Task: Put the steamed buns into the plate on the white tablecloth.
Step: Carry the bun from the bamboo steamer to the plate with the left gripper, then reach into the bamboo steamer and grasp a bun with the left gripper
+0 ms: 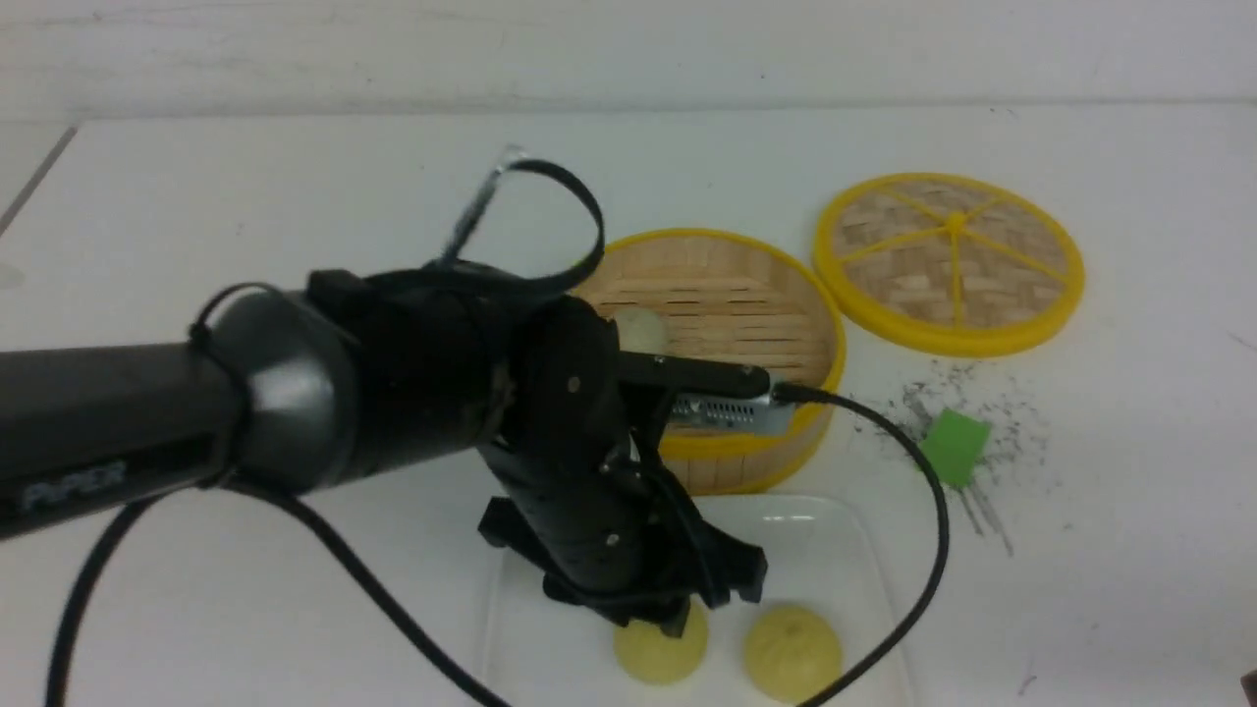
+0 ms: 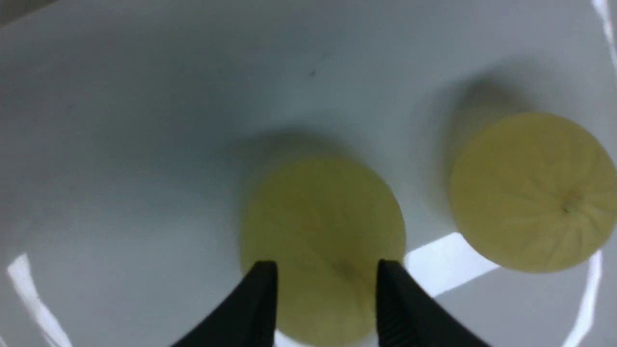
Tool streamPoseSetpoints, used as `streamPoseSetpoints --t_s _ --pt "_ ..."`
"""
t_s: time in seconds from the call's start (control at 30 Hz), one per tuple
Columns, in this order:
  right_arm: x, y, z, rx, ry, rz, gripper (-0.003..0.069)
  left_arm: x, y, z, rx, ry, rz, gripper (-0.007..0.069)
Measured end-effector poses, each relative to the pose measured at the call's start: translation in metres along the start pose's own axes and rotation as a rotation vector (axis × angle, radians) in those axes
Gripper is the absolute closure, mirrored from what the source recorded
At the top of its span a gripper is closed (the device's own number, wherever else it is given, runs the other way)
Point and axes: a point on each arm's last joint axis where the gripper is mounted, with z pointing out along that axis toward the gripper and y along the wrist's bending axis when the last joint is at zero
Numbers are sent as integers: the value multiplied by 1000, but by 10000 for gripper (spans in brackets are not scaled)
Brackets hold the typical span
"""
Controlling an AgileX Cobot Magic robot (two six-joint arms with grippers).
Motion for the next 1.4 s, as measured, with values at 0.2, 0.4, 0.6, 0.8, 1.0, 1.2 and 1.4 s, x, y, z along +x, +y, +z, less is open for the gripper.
streamPoseSetpoints --t_s 0.2,0.4,0.6,0.8,1.0,1.2,1.4 --pt "0 0 0 -5 0 4 600 -6 -2 -11 -1 -41 -26 114" --pt "0 1 0 -6 0 5 595 -48 -15 -61 10 -202 -38 64" --pt "0 1 0 -7 1 6 594 -104 2 -79 9 -323 -119 60" --pt "0 1 0 -7 1 6 594 -137 35 -47 -66 -313 -169 60" --pt "0 1 0 -7 1 6 587 -149 50 -5 -139 -320 -125 62" --pt "0 1 0 -8 -3 6 579 -155 55 26 -141 -334 -108 211" --pt "0 1 0 -8 -3 6 578 -152 55 19 -157 -307 -105 553"
